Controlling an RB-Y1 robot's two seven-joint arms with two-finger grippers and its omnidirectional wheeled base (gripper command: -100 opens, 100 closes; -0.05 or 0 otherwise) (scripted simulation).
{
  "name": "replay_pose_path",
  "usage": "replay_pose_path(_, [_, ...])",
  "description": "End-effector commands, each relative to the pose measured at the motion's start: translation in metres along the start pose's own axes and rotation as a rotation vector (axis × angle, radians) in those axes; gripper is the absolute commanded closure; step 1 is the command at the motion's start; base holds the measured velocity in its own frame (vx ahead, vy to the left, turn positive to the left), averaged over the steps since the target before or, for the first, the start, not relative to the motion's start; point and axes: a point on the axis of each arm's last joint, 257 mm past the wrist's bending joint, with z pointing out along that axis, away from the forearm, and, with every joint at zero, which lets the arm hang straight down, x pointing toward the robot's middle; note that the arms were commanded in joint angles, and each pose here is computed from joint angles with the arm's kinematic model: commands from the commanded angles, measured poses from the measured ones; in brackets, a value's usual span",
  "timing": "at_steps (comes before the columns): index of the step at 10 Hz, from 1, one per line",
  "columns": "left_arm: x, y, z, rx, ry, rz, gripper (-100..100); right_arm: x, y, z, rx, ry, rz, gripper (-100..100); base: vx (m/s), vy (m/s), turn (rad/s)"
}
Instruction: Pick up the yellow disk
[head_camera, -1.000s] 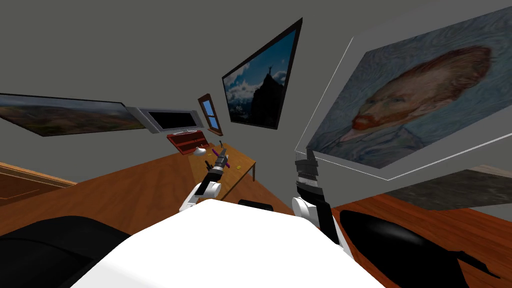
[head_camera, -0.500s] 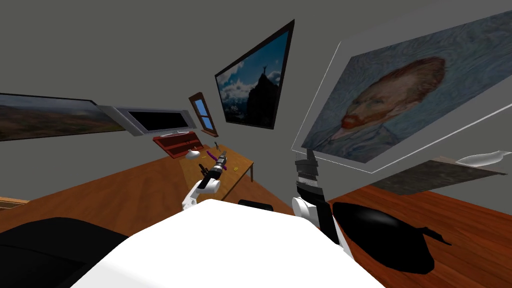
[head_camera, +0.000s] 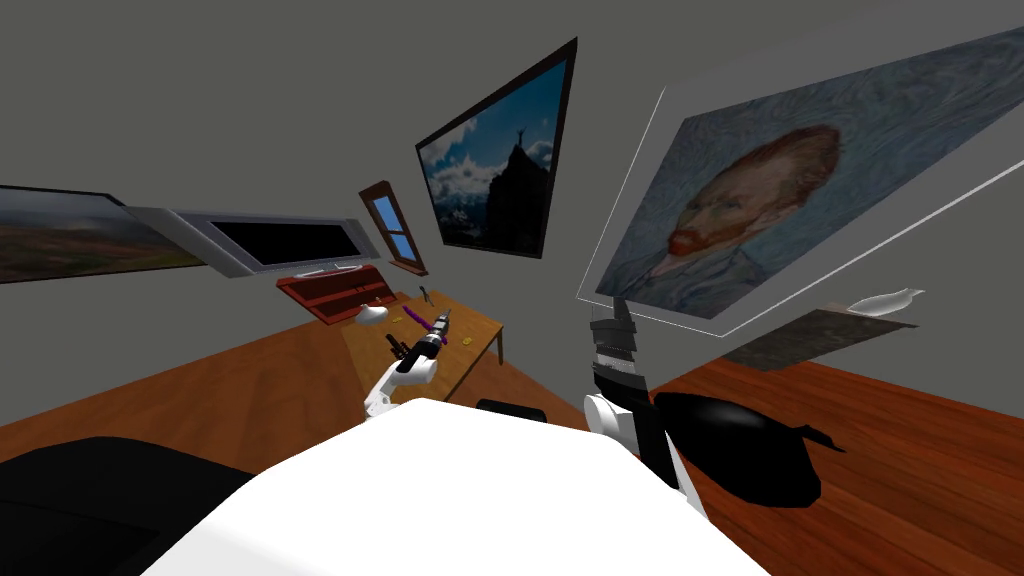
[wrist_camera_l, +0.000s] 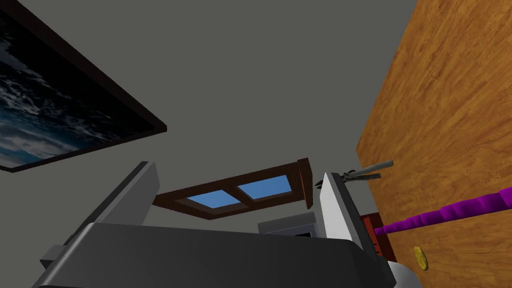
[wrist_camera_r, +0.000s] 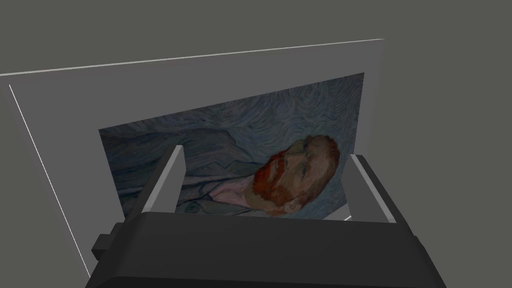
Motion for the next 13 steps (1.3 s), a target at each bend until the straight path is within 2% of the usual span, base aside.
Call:
replay_pose_path(1, [-0.013, 0.022, 0.009, -0.066, -0.012, 0.024, -100, 0.000, 0.000, 0.000, 0.000, 0.000, 0.000, 0, 0.020, 0.009, -0.140])
replay_pose_path(2, [-0.012, 0.036, 0.008, -0.100, -0.009, 0.023, -100, 0.000, 0.000, 0.000, 0.000, 0.000, 0.000, 0, 0.017, 0.013, -0.084])
replay_pose_path(3, [-0.023, 0.050, 0.013, -0.147, -0.020, 0.042, -100, 0.000, 0.000, 0.000, 0.000, 0.000, 0.000, 0, 0.019, 0.011, -0.165])
replay_pose_path(4, [-0.022, 0.063, 0.012, -0.179, -0.017, 0.041, -100, 0.000, 0.000, 0.000, 0.000, 0.000, 0.000, 0, 0.020, 0.013, -0.086])
replay_pose_path(5, [-0.034, 0.076, 0.016, -0.226, -0.027, 0.057, -100, 0.000, 0.000, 0.000, 0.000, 0.000, 0.000, 0, 0.020, 0.011, -0.155])
replay_pose_path(6, [-0.033, 0.090, 0.014, -0.259, -0.024, 0.055, -100, 0.000, 0.000, 0.000, 0.000, 0.000, 0.000, 0, 0.017, 0.013, -0.094])
replay_pose_path(7, [-0.033, 0.090, 0.014, -0.259, -0.024, 0.055, -100, 0.000, 0.000, 0.000, 0.000, 0.000, 0.000, 0, 0.008, 0.005, 0.012])
replay_pose_path(8, [-0.045, 0.104, 0.017, -0.314, -0.032, 0.069, -100, 0.000, 0.000, 0.000, 0.000, 0.000, 0.000, 0, 0.014, 0.006, -0.175])
replay_pose_path(9, [-0.045, 0.115, 0.014, -0.336, -0.031, 0.067, -100, 0.000, 0.000, 0.000, 0.000, 0.000, 0.000, 0, 0.015, 0.013, -0.095])
replay_pose_path(10, [-0.057, 0.126, 0.017, -0.381, -0.040, 0.078, -100, 0.000, 0.000, 0.000, 0.000, 0.000, 0.000, 0, 0.021, 0.012, -0.125])
replay_pose_path(11, [-0.056, 0.143, 0.012, -0.421, -0.035, 0.075, -100, 0.000, 0.000, 0.000, 0.000, 0.000, 0.000, 0, 0.020, 0.013, -0.090])
replay_pose_path(12, [-0.068, 0.153, 0.014, -0.464, -0.044, 0.083, -100, 0.000, 0.000, 0.000, 0.000, 0.000, 0.000, 0, 0.022, 0.015, -0.170])
replay_pose_path(13, [-0.067, 0.167, 0.009, -0.501, -0.039, 0.079, -100, 0.000, 0.000, 0.000, 0.000, 0.000, 0.000, 0, 0.019, 0.016, -0.101])
